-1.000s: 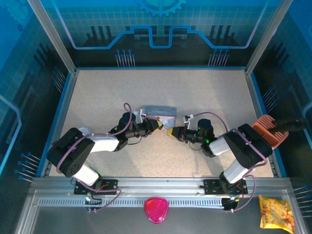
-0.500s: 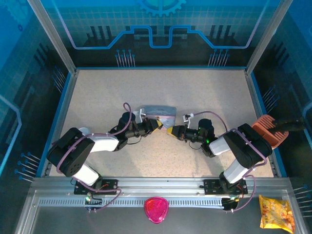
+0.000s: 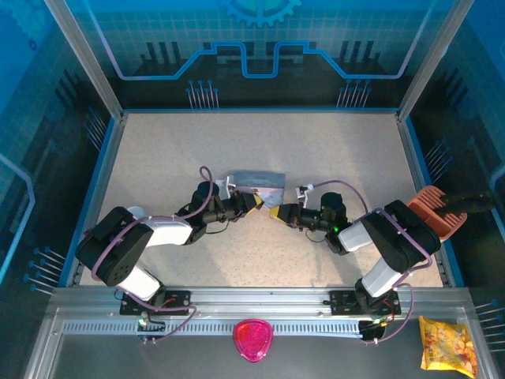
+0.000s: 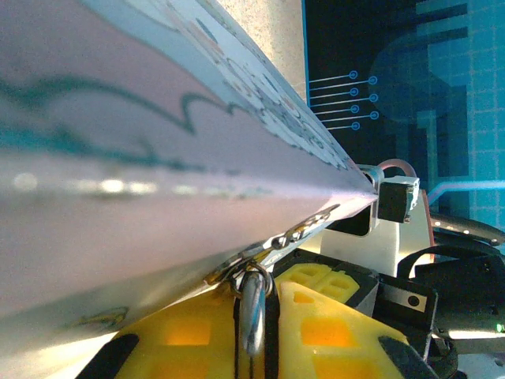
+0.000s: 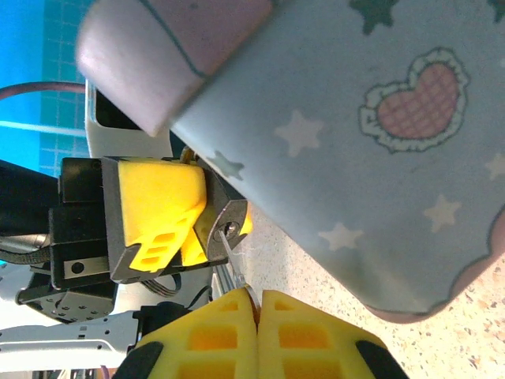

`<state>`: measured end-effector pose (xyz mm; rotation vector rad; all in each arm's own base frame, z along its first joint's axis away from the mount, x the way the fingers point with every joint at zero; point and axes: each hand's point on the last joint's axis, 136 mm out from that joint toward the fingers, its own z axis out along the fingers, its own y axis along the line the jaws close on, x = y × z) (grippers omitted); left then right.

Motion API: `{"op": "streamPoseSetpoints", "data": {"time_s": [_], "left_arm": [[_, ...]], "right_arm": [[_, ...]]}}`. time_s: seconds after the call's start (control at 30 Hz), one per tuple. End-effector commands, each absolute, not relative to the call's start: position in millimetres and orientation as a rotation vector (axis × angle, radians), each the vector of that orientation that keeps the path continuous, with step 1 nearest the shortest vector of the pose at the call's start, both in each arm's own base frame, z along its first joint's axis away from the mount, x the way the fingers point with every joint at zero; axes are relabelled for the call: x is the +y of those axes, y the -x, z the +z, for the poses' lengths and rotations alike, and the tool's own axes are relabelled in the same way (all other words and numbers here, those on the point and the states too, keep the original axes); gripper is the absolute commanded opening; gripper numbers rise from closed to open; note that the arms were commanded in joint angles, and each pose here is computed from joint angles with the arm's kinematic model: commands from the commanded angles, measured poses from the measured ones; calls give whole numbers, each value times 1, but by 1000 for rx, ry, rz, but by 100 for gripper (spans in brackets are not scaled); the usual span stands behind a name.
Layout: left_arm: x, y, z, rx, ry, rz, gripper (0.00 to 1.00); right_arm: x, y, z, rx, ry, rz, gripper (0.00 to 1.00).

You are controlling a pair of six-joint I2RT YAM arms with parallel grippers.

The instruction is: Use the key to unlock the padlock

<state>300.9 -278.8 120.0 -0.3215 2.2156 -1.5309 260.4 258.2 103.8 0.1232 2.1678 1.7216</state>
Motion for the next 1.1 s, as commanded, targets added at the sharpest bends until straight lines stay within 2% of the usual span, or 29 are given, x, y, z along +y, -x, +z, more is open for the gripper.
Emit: {"op": "streamPoseSetpoints", "data": {"time_s": [0.0,0.43,1.07], "left_arm": [[-287,-306,148,2127,236,-1610,0],[-286,-304,148,2130,239,-1609,0],[-288,-300,152,2121,221,-1619,0]], "right_arm": [[262,-257,106,2169,-70,1710,0],[266,-261,120,2149,-41,1705,0],[267,-261,114,2159,-62,1703,0]]}}
